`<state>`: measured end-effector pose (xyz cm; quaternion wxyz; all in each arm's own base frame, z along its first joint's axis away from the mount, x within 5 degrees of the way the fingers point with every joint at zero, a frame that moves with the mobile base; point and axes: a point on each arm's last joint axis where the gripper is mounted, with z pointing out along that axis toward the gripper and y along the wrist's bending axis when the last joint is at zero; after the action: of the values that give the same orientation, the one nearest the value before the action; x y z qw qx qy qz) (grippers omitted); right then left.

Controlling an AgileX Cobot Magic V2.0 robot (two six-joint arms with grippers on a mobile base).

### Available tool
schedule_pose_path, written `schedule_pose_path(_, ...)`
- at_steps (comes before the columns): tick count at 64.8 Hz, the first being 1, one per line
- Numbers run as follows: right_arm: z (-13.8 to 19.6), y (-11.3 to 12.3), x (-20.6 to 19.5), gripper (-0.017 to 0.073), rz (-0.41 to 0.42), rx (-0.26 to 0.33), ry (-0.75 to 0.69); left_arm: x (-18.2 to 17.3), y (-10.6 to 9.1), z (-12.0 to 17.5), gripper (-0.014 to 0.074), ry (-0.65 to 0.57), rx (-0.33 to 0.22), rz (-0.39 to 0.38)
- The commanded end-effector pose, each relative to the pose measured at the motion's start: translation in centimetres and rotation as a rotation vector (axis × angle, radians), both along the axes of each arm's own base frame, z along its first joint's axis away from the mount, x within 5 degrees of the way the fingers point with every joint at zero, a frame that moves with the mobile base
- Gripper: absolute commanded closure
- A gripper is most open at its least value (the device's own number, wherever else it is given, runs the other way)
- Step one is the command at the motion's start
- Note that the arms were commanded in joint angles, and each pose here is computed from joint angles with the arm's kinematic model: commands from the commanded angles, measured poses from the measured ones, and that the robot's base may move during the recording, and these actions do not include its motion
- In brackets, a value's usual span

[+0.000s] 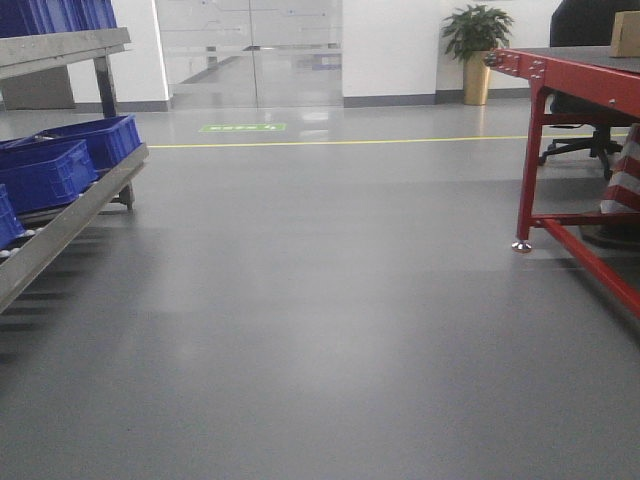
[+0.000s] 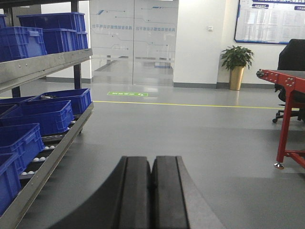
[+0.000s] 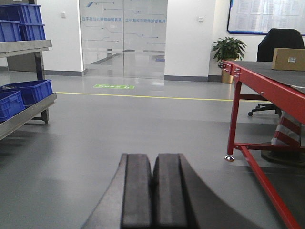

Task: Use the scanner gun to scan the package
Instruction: 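Drive the base forward along the floor past the blue-crate shelf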

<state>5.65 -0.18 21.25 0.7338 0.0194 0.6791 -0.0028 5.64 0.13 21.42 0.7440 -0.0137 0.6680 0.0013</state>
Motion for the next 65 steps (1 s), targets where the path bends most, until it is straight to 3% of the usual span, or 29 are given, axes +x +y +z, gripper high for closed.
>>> schedule_pose_path(1,0.2,-0.03,-0.05,0.0713,-0.006,-0.004,-0.025,-0.07,0.02,0.28,0.0705,-0.022,0.002,0.004)
schedule_pose_path(65,0.2,-0.03,-0.05,0.0713,-0.006,-0.004,-0.025,-0.07,0.02,0.28,0.0705,-0.022,0.002,0.004)
